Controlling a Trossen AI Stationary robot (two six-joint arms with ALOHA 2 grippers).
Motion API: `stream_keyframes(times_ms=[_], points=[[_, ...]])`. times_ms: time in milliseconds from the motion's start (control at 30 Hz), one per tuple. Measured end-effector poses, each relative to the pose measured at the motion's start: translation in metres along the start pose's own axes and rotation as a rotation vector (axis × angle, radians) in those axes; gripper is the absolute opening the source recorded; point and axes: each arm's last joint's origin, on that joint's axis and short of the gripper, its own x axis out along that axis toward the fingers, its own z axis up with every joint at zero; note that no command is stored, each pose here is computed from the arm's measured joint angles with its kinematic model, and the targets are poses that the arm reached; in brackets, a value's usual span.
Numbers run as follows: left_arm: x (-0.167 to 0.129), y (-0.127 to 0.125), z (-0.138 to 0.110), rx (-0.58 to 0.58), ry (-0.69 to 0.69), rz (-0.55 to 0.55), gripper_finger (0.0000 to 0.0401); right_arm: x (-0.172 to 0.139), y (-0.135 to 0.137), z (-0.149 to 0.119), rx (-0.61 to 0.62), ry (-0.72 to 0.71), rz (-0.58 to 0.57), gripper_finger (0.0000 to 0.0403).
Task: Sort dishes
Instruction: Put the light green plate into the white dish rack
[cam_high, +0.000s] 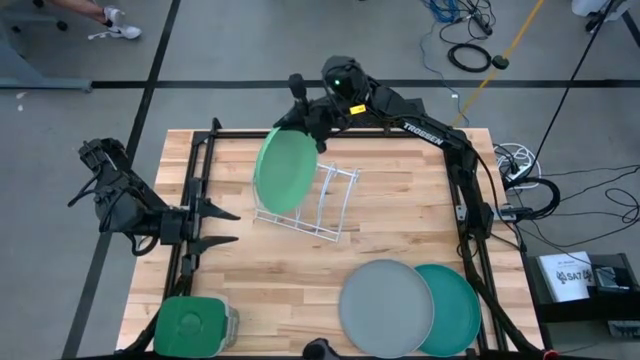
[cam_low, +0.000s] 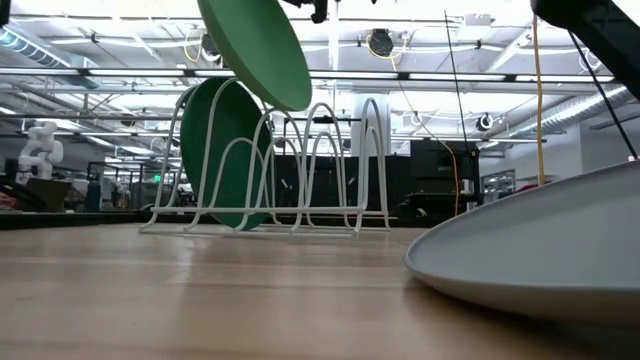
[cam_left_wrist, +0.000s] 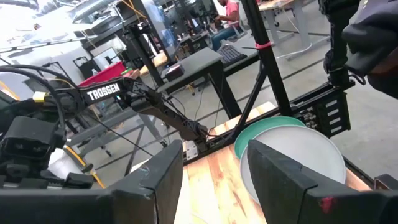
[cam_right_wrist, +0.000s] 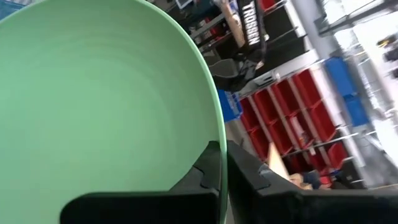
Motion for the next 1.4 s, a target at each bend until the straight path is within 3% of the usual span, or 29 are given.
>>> stream_keyframes(times_ms=[733, 1200, 1400], points=[[-0.001, 0.005, 0.006, 0.072, -0.045, 0.040, 0.0180, -0.005, -0.006, 0.011, -0.153, -0.024, -0.042, 0.0000], [0.004, 0.011, 0.003, 0.065, -0.019, 0.085, 0.0180, -0.010, 0.014, -0.007, 0.045, 0.031, 0.162, 0.0000], [0.005, 0.011, 0.002, 0.045, -0.018, 0.083, 0.0180, -0.008, 0.024, -0.014, 0.214, 0.084, 0.229, 0.0012]])
